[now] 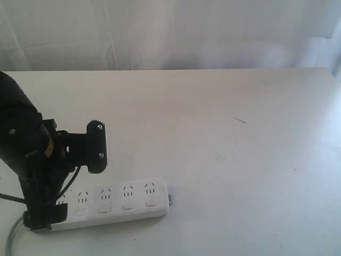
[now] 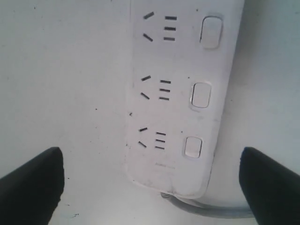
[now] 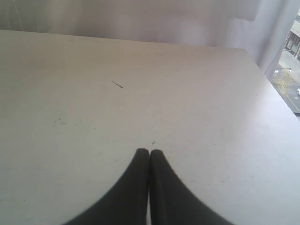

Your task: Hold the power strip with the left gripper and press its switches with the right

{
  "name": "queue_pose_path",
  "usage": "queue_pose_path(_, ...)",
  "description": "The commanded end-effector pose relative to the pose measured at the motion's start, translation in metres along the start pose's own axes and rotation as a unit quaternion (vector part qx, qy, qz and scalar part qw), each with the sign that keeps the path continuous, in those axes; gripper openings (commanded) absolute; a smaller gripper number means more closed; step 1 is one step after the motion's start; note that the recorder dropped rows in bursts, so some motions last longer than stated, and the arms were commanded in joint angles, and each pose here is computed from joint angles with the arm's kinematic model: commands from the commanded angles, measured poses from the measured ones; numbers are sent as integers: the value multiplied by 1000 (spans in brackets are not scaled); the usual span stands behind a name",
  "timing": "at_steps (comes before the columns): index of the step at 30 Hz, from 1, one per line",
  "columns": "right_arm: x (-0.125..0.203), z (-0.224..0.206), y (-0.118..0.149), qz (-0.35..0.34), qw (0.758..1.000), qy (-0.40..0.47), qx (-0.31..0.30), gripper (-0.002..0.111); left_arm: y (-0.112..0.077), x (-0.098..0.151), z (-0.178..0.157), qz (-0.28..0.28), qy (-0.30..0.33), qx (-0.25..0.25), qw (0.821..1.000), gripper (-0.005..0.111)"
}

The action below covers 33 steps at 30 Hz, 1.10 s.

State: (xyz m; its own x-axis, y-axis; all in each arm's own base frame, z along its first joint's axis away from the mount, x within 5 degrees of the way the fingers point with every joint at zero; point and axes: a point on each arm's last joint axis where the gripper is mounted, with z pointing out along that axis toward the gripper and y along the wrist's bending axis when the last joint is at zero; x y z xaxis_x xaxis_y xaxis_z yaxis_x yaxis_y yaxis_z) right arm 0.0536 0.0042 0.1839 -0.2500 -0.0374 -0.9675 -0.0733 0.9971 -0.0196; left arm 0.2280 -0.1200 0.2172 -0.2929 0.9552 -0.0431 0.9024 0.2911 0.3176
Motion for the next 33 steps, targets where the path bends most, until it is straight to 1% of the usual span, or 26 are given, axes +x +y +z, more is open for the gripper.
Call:
queue_pose_path(1, 1, 0, 0, -1, 1000, -3, 1, 0, 10, 16, 3, 3, -2, 40, 999, 105)
queue_pose_path(3, 1, 0, 0, -1, 1000, -3, 1, 0, 13, 23, 5, 8, -6, 58, 998, 105)
queue_pose_path(6, 1, 0, 0, -1, 1000, -3, 1, 0, 18, 35, 7, 25, 5, 71, 997, 105)
queue_pose_path(7, 1, 0, 0, -1, 1000, -3, 1, 0, 20, 37, 7, 19, 5, 73, 997, 105)
queue_pose_path(11, 1, 0, 0, -1, 1000, -3, 1, 0, 18, 33, 7, 26, -28, 90, 995, 105)
queue_pose_path(13, 1, 0, 0, -1, 1000, -3, 1, 0, 18, 34, 13, 27, -23, 100, 994, 105)
queue_pose_path(14, 1, 0, 0, -1, 1000, -3, 1, 0, 15, 34, 22, 26, -21, 104, 994, 105)
queue_pose_path(16, 1, 0, 0, -2, 1000, -3, 1, 0, 13, 35, 33, 34, -20, 98, 994, 105)
queue_pose_path(18, 1, 0, 0, -2, 1000, -3, 1, 0, 15, 35, 36, 42, -18, 88, 995, 105)
queue_pose_path(20, 1, 0, 0, -1, 1000, -3, 1, 0, 16, 34, 36, 36, -22, 80, 996, 105)
queue_pose_path(22, 1, 0, 0, -1, 1000, -3, 1, 0, 14, 36, 41, 15, -26, 81, 996, 105)
queue_pose_path(24, 1, 0, 0, -1, 1000, -3, 1, 0, 12, 43, 50, -4, -19, 94, 995, 105)
queue_pose_path(27, 1, 0, 0, -1, 1000, -3, 1, 0, 14, 49, 57, -16, -19, 88, 996, 105)
queue_pose_path(30, 1, 0, 0, -1, 1000, -3, 1, 0, 16, 47, 58, -28, -33, 76, 996, 105)
queue_pose_path(33, 1, 0, 0, -1, 1000, -3, 1, 0, 15, 46, 60, -35, -36, 81, 995, 105)
